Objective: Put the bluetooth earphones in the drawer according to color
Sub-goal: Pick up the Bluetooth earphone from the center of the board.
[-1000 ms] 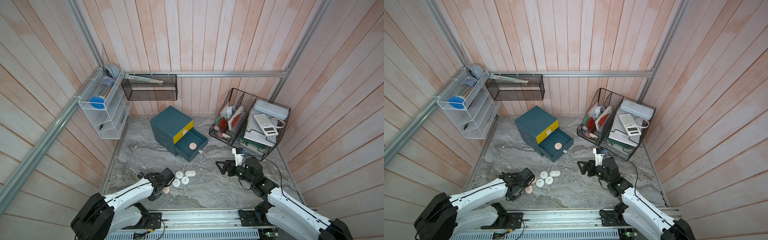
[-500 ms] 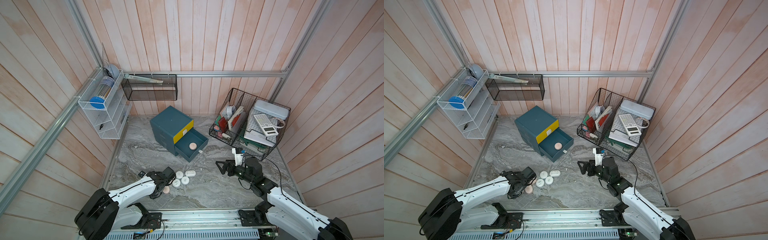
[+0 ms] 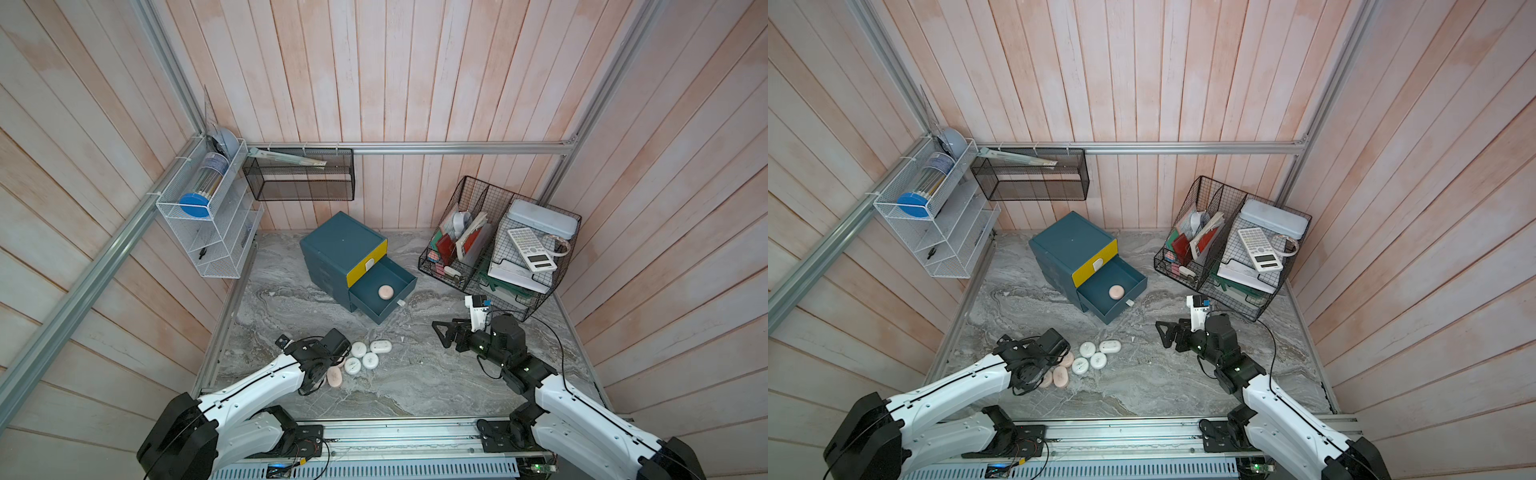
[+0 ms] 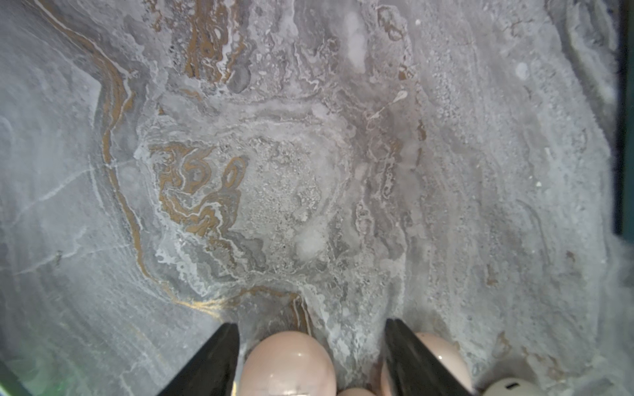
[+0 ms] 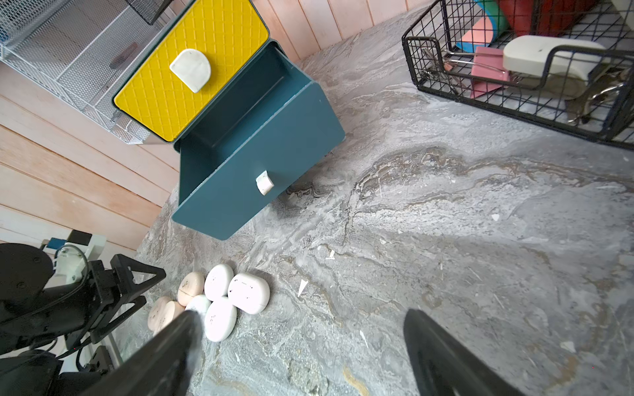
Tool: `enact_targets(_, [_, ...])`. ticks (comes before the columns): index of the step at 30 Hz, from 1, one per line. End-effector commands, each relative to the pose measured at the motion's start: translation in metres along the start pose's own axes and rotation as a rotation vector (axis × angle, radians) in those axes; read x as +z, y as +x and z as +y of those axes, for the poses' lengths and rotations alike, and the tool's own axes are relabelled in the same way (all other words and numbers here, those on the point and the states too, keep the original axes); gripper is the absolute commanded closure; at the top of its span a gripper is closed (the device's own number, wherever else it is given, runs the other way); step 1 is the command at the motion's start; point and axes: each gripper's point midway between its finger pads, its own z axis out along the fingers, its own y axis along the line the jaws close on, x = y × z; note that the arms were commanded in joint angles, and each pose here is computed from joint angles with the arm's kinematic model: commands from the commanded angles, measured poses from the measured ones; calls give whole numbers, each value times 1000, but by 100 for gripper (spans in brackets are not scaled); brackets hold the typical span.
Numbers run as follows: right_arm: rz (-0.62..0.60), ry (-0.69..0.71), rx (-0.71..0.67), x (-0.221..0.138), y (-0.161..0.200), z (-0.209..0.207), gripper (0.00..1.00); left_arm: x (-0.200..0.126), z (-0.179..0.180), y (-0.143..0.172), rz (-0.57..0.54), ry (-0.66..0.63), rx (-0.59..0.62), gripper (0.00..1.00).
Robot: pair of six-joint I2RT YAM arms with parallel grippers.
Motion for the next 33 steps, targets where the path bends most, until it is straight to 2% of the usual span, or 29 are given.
enact_targets(1, [-17,14,-14,-2,-2,-3,2,1,12,14,78,-37,-4,11])
enact_targets(4, [-16,14,-13,-3,-1,-4,2,7,15,30,153,-25,-34,9])
enact_targets(11, [-18,18,-18,-3,0,-5,2,14,19,35,158,-65,-47,10])
enact_targets(18, [-24,25,-27,-6,-1,-6,2,23,14,43,179,-66,-53,21])
enact_targets(25, [-31,31,-34,-8,-1,-7,2,23,8,40,161,-54,-63,45])
enact_targets(33, [-39,32,-38,-9,-3,-7,2,2,0,12,65,-38,-69,46])
